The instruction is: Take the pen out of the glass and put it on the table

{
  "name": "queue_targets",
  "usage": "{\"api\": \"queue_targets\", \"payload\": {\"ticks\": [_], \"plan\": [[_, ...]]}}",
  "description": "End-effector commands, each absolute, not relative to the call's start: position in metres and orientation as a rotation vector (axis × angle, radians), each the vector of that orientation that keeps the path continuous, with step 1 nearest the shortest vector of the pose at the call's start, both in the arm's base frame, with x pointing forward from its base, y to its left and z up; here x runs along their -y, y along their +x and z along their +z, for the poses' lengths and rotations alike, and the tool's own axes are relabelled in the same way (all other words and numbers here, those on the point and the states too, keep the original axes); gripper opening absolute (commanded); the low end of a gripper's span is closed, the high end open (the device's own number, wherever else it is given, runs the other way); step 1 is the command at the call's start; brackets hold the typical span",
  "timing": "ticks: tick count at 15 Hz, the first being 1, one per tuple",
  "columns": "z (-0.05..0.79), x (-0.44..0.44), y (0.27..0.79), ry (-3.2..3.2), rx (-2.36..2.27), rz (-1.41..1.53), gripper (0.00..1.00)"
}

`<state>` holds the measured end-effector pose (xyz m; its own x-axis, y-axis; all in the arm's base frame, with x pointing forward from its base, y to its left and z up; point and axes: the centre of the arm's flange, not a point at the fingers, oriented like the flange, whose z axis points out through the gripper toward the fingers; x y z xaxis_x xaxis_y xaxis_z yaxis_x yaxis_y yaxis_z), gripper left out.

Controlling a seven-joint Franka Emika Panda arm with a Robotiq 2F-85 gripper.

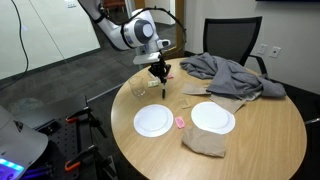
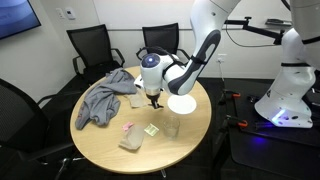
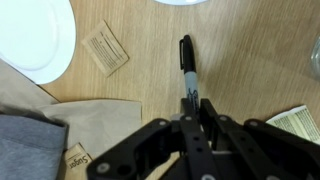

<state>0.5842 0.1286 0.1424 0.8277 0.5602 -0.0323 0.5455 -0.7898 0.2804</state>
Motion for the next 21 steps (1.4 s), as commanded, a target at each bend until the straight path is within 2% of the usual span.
{"api": "queue_targets", "payload": {"ticks": [1,4,9,21], "plan": [[0.13,-0.133,0.599,2.724,-0.744,0.089,0.39],[0.133,-0.135,0.595,2.731,-0.713,0.1,0.61],[0.187,-0.129,0.579,2.744,-0.685,0.155,0.98],[0.322,-0.108,0.514,2.757,-0.864,0.22,1.0]]}}
